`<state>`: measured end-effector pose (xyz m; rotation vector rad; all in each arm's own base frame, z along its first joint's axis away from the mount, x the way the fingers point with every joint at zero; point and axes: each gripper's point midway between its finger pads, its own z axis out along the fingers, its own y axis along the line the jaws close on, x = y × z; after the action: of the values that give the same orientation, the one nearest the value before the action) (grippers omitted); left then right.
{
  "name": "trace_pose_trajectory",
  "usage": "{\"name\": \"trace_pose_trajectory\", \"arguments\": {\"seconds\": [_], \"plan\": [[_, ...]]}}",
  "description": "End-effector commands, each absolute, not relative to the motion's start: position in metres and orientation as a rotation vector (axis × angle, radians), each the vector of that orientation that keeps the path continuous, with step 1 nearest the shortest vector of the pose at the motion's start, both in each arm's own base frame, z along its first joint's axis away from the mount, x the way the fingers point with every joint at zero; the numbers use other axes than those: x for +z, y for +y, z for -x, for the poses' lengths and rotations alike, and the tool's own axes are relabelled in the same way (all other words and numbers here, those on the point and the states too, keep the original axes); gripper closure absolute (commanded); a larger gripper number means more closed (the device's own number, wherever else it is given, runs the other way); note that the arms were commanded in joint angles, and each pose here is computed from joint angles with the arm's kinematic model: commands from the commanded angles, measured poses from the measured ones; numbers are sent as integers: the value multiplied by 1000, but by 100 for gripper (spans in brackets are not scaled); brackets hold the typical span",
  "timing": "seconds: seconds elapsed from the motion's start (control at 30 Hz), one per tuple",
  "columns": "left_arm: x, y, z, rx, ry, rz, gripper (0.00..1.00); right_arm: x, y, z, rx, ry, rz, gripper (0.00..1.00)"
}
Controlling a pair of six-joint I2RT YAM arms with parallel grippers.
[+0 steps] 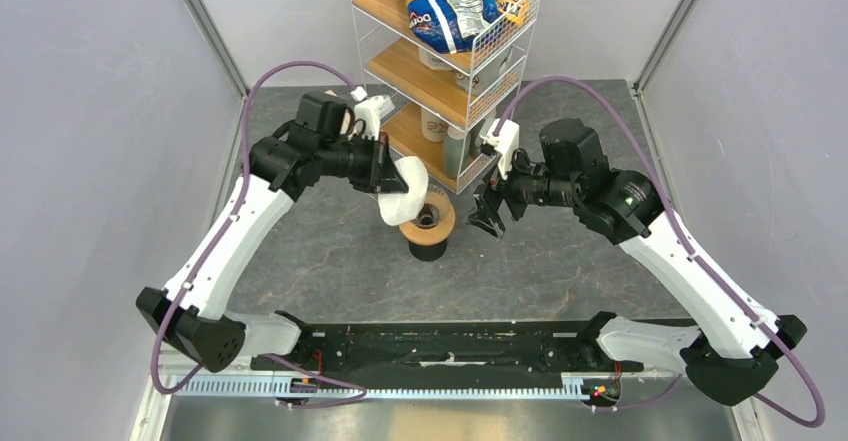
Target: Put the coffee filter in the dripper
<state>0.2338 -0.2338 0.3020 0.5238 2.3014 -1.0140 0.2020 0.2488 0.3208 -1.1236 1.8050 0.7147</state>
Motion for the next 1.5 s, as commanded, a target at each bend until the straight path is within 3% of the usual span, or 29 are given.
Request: {"name": "trace_pose_trajectory", "arguments": {"seconds": [0.0,0.37,0.47,0.67,0.77,0.87,1.2,1.47], "plan": [[288,-235,-237,-912,2330,-619,98,338,251,-203,777,1814,1043,3],[256,-257,-261,-872,2404,-643,97,334,254,-217,767,1851,1002,3],[244,-256,-261,-837,2430,-656,90,329,252,-222,752,1875,982,3],[245,-256,-268,-807,2430,-645,59,320,253,-231,746,1916,966,3],[251,-253,-269,-789,2415,-649,51,318,254,-235,742,1926,963,3],[250,-248,-265,-773,2423,-665,46,314,256,-239,739,1938,963,3],[264,-223,-272,-807,2403,-543,46,313,268,-261,728,1952,901,3],[254,-212,-272,-763,2427,-528,35,286,280,-286,645,2052,766,3]]}}
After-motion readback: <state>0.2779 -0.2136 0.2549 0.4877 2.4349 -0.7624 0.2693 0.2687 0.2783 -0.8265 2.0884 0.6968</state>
